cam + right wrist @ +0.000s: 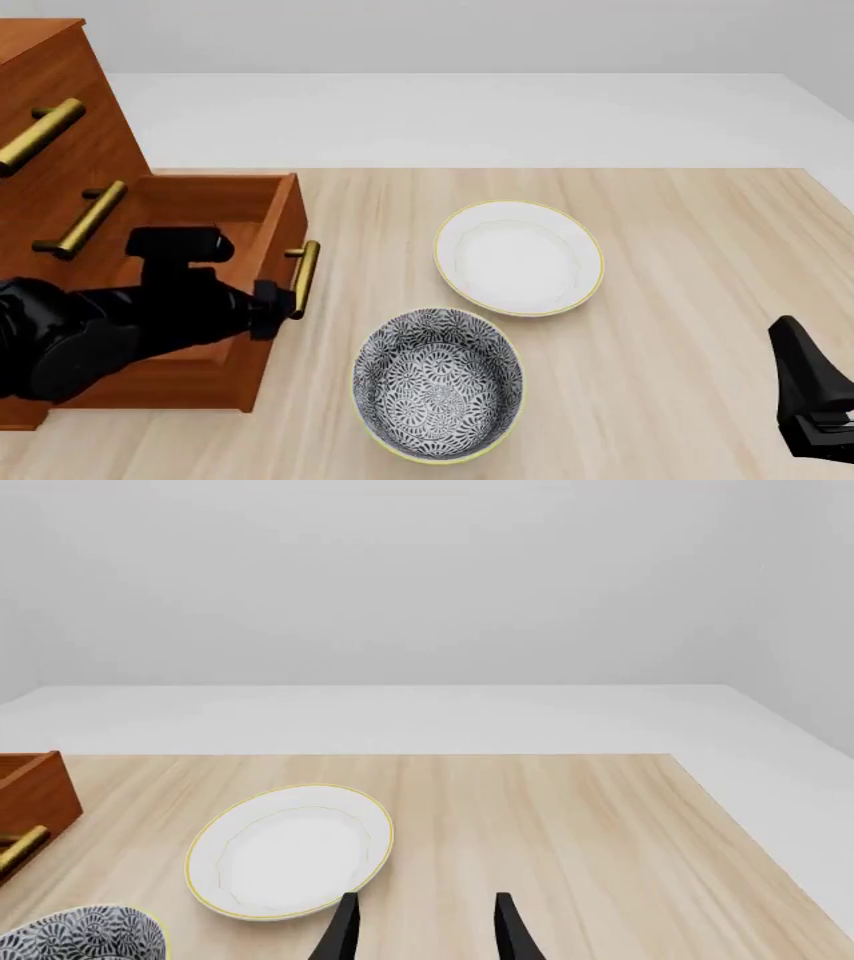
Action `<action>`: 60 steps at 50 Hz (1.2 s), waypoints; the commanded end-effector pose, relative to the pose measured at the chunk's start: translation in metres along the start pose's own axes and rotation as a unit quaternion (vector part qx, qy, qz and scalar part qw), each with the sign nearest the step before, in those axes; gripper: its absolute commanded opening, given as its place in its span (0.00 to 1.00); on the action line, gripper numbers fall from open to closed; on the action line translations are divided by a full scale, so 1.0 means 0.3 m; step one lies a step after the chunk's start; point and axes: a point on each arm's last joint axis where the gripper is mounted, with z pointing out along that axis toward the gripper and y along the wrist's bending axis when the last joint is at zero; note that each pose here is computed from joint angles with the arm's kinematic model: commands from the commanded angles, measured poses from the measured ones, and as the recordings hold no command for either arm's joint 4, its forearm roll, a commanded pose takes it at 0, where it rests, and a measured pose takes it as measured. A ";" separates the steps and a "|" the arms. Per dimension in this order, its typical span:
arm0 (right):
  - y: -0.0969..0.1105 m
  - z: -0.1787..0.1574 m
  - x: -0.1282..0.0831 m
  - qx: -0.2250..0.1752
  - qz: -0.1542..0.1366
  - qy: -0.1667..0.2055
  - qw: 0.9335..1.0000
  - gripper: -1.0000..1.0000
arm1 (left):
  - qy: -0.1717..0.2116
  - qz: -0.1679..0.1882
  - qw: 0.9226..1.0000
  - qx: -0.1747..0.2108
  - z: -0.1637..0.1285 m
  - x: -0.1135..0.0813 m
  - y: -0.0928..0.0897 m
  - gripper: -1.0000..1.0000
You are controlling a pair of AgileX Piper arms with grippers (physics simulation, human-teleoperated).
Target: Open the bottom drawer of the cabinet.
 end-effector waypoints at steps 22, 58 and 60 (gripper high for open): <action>0.000 0.000 0.000 0.000 0.000 0.000 1.000 1.00 | 0.004 -0.073 0.997 0.003 -0.056 0.016 0.000 1.00; 0.000 0.000 0.000 0.000 0.000 0.000 1.000 1.00 | -0.027 -0.045 0.999 -0.001 -0.217 -0.114 -0.008 1.00; 0.000 0.000 0.000 0.000 0.000 0.000 1.000 1.00 | -0.036 -0.044 0.998 0.002 -0.242 -0.140 -0.017 1.00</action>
